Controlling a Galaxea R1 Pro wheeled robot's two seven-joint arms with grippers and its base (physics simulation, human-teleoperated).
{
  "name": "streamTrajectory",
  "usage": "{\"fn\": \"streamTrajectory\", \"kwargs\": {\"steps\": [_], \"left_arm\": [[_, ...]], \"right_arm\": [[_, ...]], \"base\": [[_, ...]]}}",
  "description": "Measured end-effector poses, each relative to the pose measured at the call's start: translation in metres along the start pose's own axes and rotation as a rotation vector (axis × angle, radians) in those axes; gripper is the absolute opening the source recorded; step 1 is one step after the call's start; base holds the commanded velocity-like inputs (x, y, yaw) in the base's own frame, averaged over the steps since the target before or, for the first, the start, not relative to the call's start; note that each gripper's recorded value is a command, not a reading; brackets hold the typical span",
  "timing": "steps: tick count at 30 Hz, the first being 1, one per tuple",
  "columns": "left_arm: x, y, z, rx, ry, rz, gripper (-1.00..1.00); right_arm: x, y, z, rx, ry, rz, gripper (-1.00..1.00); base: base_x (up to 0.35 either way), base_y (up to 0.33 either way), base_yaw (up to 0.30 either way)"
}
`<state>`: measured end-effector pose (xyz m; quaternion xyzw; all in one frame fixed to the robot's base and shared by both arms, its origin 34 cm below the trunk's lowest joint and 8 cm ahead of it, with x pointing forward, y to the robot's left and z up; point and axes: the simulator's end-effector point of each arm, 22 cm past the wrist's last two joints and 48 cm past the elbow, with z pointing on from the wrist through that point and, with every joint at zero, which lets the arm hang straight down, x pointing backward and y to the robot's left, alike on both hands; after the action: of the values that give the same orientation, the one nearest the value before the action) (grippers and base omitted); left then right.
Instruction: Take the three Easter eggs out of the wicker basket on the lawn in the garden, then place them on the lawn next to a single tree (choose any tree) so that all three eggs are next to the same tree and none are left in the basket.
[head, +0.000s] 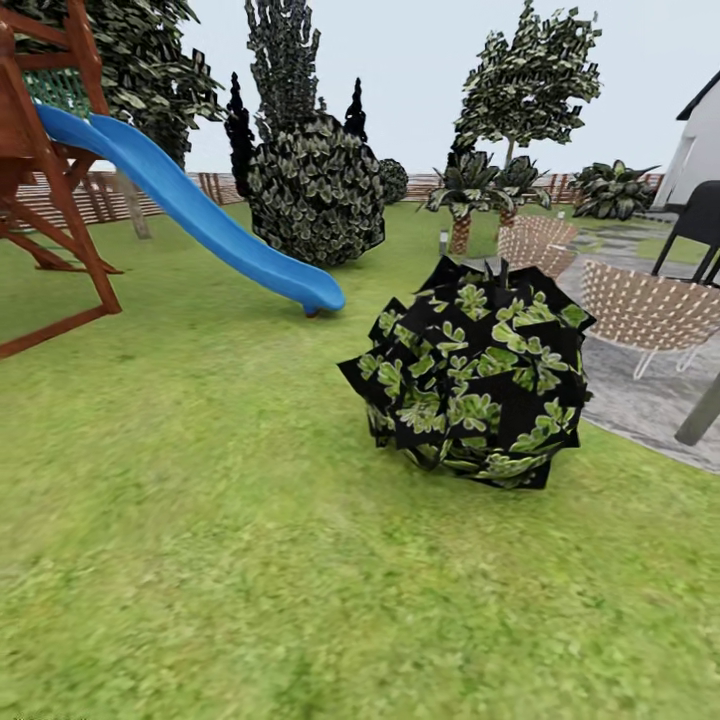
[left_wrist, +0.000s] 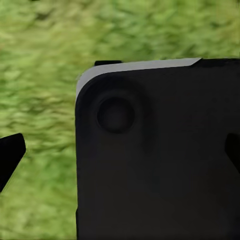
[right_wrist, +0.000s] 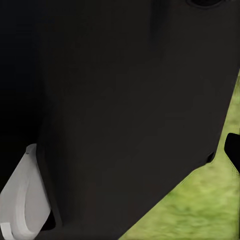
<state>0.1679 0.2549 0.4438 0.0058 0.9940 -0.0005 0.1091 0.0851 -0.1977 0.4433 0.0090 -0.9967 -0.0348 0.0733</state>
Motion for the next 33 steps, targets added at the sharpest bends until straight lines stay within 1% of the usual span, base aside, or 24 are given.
{"fn": "streamTrajectory", "kwargs": {"steps": [33], "left_arm": [[-0.0017,-0.0001,0.0000,0.001,-0.008,0.001,1.00]], "right_arm": [[0.0003,0.0009,0.0000,-0.001,0.001,-0.001,1.00]], "base": [[0.207,0.275,0.248]]}}
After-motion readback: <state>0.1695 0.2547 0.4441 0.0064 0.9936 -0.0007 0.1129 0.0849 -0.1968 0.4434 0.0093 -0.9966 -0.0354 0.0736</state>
